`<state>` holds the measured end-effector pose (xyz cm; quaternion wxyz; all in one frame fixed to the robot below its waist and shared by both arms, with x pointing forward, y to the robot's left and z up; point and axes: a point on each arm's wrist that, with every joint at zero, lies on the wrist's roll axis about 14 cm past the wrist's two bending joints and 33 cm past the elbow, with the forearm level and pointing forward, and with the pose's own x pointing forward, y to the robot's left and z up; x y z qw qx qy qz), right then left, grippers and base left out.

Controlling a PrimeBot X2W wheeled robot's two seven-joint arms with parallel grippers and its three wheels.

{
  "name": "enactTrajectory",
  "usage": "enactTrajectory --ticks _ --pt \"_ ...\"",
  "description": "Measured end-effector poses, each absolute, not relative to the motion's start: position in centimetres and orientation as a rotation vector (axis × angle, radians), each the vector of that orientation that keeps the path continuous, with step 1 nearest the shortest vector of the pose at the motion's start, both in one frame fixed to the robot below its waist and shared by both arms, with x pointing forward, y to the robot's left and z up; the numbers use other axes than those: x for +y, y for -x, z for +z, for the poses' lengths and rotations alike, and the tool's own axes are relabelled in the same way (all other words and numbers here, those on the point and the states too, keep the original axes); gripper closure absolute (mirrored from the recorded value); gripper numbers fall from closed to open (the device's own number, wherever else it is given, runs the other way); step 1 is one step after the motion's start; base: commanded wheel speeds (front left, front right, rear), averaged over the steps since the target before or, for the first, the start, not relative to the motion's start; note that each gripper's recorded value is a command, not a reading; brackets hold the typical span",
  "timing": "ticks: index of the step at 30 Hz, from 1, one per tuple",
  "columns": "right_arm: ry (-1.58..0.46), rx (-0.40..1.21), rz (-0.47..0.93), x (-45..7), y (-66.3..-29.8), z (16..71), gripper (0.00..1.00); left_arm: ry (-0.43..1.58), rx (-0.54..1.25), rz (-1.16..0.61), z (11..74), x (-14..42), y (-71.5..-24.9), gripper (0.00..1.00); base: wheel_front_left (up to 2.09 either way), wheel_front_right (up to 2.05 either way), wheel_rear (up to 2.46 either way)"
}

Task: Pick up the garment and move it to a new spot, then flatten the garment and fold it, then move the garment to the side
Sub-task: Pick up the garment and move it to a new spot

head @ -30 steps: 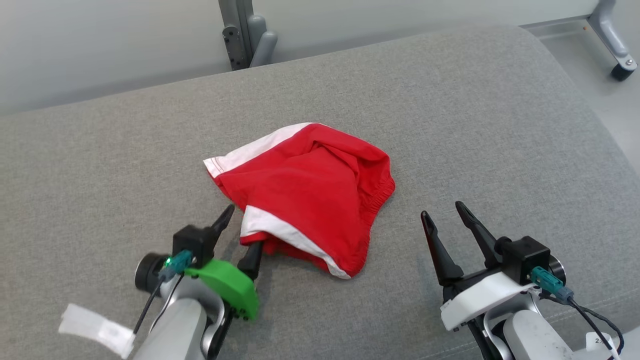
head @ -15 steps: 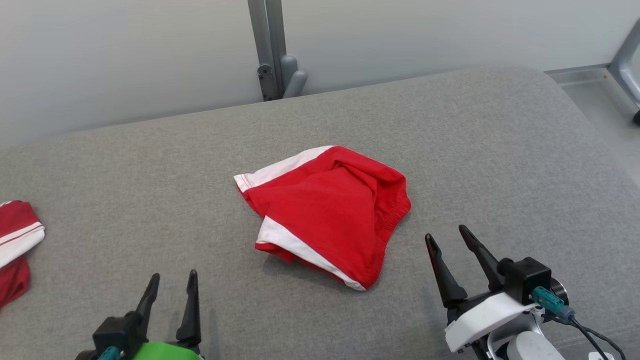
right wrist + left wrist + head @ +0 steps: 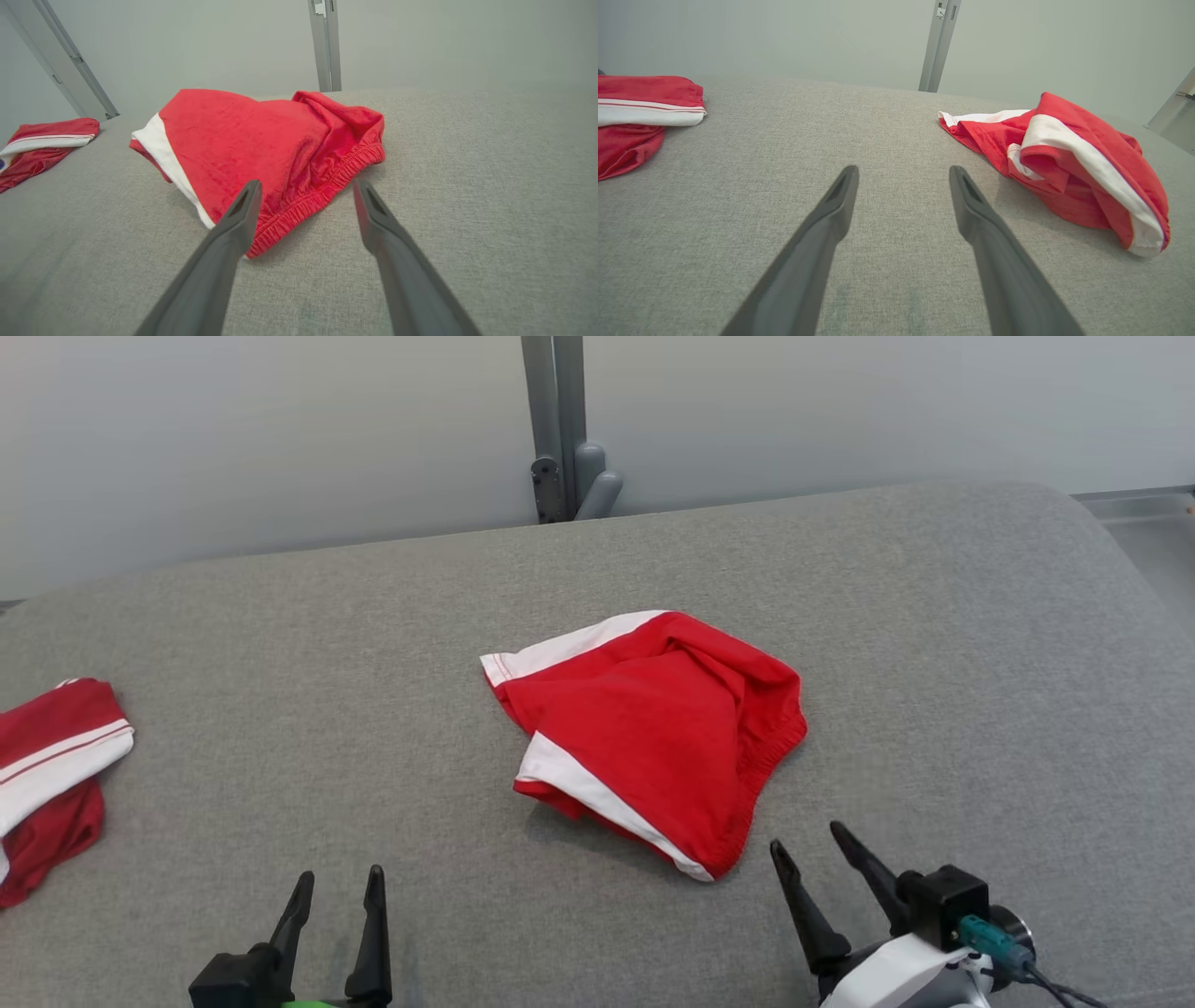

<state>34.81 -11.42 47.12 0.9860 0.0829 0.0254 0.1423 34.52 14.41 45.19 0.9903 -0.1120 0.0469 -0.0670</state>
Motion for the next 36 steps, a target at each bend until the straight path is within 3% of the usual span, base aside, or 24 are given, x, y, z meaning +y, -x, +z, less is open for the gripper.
enactTrajectory --ticks 15,36 --pt "-0.194 0.325 0.444 -5.5 -35.7 39.8 0.00 0.242 0.134 -0.049 43.8 16.7 -33.8 0.00 0.00 0.00 0.00" --pt "-0.322 0.221 0.473 -4.6 -36.9 43.4 0.00 0.265 0.161 -0.113 43.2 14.5 -34.5 0.00 0.00 0.00 0.00"
